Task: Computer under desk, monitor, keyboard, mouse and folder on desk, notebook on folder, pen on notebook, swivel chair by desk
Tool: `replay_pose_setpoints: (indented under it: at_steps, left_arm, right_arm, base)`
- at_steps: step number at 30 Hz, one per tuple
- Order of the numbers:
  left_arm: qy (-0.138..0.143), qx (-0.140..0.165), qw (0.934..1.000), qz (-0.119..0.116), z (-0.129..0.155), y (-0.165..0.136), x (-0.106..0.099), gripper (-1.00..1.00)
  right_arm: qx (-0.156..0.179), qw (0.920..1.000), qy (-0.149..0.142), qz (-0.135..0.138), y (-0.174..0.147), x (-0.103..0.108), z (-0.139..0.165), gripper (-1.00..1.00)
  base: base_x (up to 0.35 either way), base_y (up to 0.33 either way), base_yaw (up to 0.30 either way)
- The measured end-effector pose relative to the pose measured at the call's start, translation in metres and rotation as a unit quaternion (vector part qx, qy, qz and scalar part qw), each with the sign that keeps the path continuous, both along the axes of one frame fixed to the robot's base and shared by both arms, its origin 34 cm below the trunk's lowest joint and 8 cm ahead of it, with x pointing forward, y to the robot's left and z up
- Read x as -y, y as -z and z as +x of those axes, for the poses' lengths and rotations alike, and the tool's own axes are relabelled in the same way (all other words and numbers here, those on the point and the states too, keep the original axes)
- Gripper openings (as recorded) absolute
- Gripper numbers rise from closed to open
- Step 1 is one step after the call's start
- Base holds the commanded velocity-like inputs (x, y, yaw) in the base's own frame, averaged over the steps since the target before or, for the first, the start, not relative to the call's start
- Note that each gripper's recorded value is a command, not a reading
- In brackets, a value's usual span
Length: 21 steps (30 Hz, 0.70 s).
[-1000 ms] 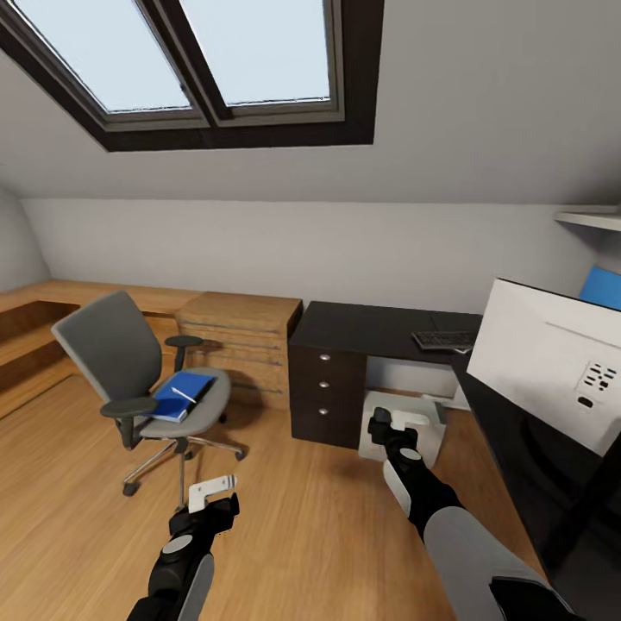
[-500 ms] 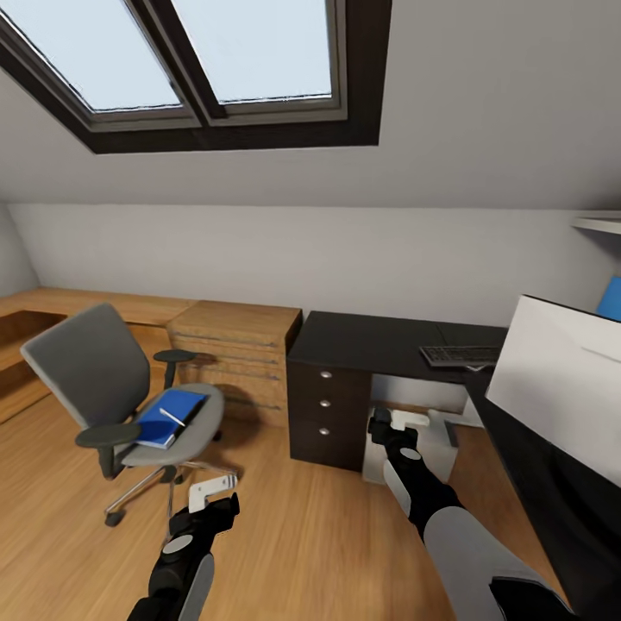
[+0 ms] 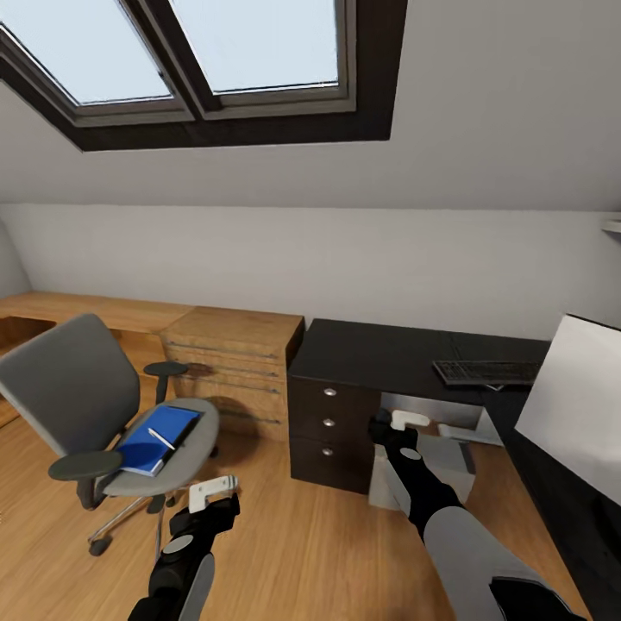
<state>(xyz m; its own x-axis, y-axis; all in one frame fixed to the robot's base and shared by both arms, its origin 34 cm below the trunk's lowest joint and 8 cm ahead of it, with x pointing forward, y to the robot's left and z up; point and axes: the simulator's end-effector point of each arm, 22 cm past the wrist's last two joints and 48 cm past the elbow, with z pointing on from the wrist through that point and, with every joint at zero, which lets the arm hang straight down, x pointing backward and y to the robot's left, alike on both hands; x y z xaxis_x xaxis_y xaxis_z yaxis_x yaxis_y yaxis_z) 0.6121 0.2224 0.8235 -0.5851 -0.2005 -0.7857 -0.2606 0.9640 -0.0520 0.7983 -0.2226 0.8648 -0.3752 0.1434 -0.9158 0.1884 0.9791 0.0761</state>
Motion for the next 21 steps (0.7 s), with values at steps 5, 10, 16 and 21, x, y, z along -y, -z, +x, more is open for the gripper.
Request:
replay_pose_setpoints:
  at_steps: [5, 10, 16, 21]
  left_arm:
    - [0.004, -0.020, 0.9998, 0.001, -0.007, 0.017, 0.003, 1.00]
    - [0.007, -0.034, 0.9994, 0.003, -0.012, 0.029, 0.006, 1.00]
    - [0.008, -0.036, 0.9993, 0.003, -0.013, 0.030, 0.007, 1.00]
    - [0.029, -0.035, 0.9989, 0.006, -0.013, 0.030, 0.023, 1.00]
  right_arm:
    - [0.000, 1.0000, 0.000, 0.000, 0.000, 0.000, 0.000, -1.00]
    - [-0.001, 1.0000, 0.000, 0.000, 0.001, 0.000, 0.000, -1.00]
    - [-0.001, 1.0000, -0.001, 0.000, 0.001, -0.001, 0.000, -1.00]
    - [-0.002, 1.0000, -0.001, 0.000, 0.002, -0.001, -0.001, -1.00]
  base:
    - [0.330, -0.085, 0.235]
    - [0.330, -0.121, 0.271]
    - [0.330, -0.127, 0.277]
    - [0.326, -0.139, 0.277]
